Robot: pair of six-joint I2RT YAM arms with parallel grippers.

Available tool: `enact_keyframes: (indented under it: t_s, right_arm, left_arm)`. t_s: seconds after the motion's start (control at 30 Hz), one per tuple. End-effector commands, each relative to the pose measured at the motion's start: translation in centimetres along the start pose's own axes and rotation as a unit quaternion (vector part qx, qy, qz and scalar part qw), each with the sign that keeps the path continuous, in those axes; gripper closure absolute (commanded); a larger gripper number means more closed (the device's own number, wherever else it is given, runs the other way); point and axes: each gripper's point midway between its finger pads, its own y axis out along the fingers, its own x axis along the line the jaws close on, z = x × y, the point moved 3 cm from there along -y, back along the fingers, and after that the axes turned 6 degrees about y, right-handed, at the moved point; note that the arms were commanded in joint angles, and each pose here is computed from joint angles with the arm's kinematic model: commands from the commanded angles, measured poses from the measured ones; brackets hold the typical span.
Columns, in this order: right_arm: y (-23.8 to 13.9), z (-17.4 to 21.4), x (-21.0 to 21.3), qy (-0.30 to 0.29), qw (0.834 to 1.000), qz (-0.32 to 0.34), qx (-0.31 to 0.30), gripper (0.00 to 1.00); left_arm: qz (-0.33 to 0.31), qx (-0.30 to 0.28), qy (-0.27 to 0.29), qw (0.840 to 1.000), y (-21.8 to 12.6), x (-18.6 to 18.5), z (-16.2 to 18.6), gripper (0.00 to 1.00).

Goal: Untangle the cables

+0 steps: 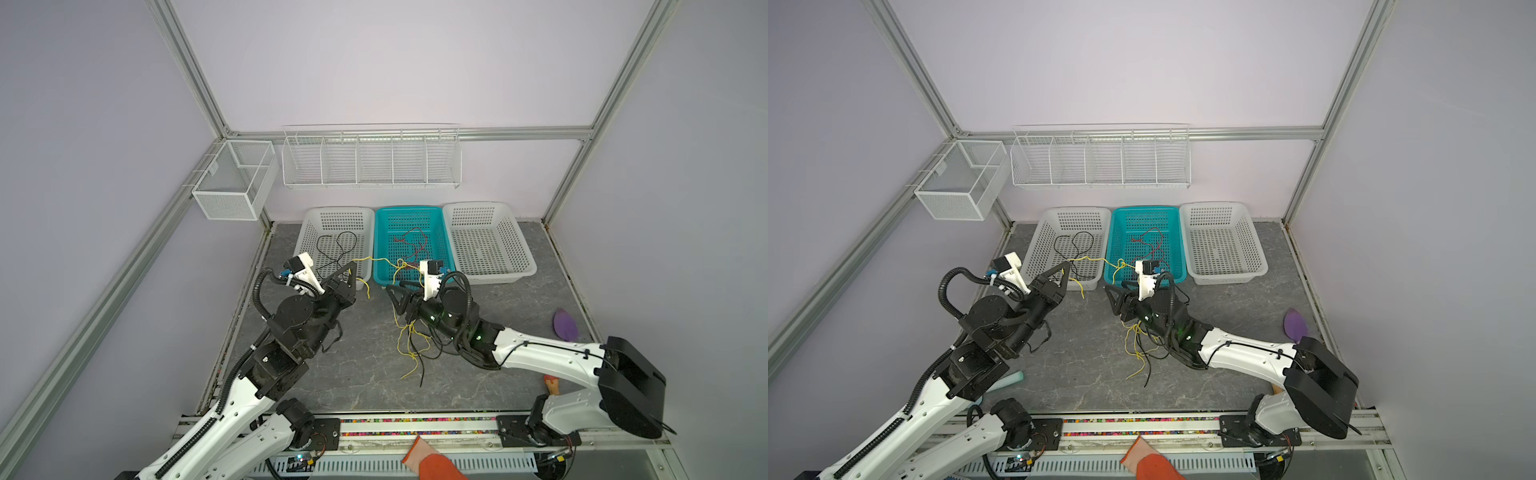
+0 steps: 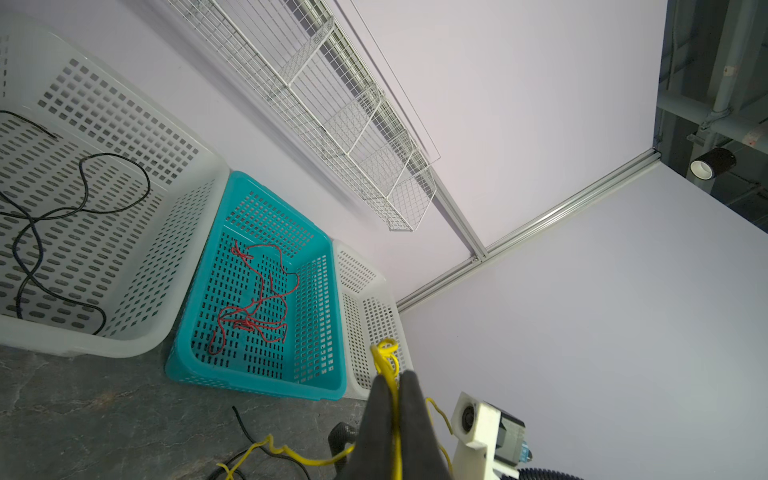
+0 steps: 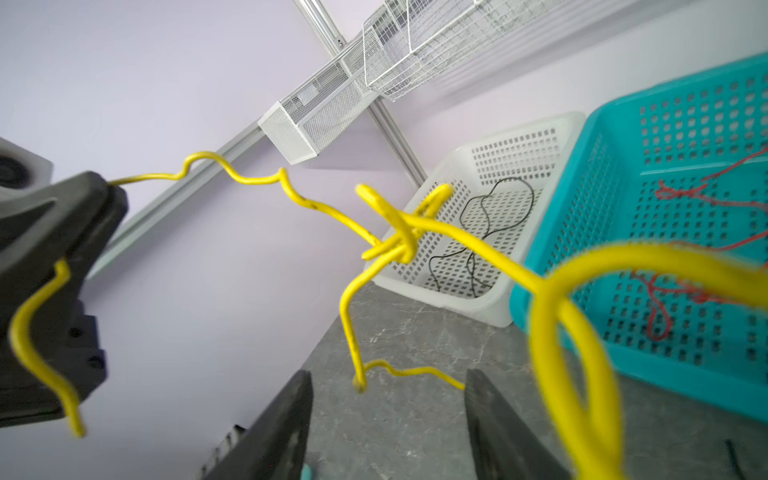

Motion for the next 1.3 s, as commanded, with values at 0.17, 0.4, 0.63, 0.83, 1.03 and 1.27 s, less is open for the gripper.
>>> enact_keyframes:
  t_s: [0.17, 0.4, 0.63, 0.83, 1.03, 1.27]
  right_arm:
    - [0.7, -1.0, 1.5, -0.008, 1.000, -0.014, -0.011, 0.76]
    - [-0.8, -0.4, 2.9, -0.014, 0.998, -0.049, 0.026, 0.89]
    - [-4.4, -0.3, 5.0, -0.029, 0.991, -0.104, 0.075, 0.93]
    - [-7.2, 0.7, 7.2, -0.044, 0.974, -0.176, 0.136, 0.93]
    - [-11.0, -1.0, 6.8, -0.094, 0.977, -0.151, 0.113, 0.93]
    - [-13.7, -2.7, 5.3, -0.142, 0.980, -0.107, 0.086, 0.93]
  left_arm:
    - [0.009, -0.011, -0.015, 1.000, -0.2, -0.5, -0.5, 1.00]
    - [-0.030, -0.016, 0.030, 0.999, 0.0, 0.4, -0.7, 1.00]
    - [-0.120, -0.010, 0.131, 0.984, 1.0, 3.4, 0.0, 1.00]
    - [-0.164, -0.003, 0.192, 0.968, 1.6, 4.2, -0.3, 1.00]
    - [-0.154, -0.007, 0.209, 0.966, 2.6, 3.5, -0.5, 1.00]
    - [-0.148, 0.014, 0.271, 0.951, 6.6, 2.1, 0.0, 1.00]
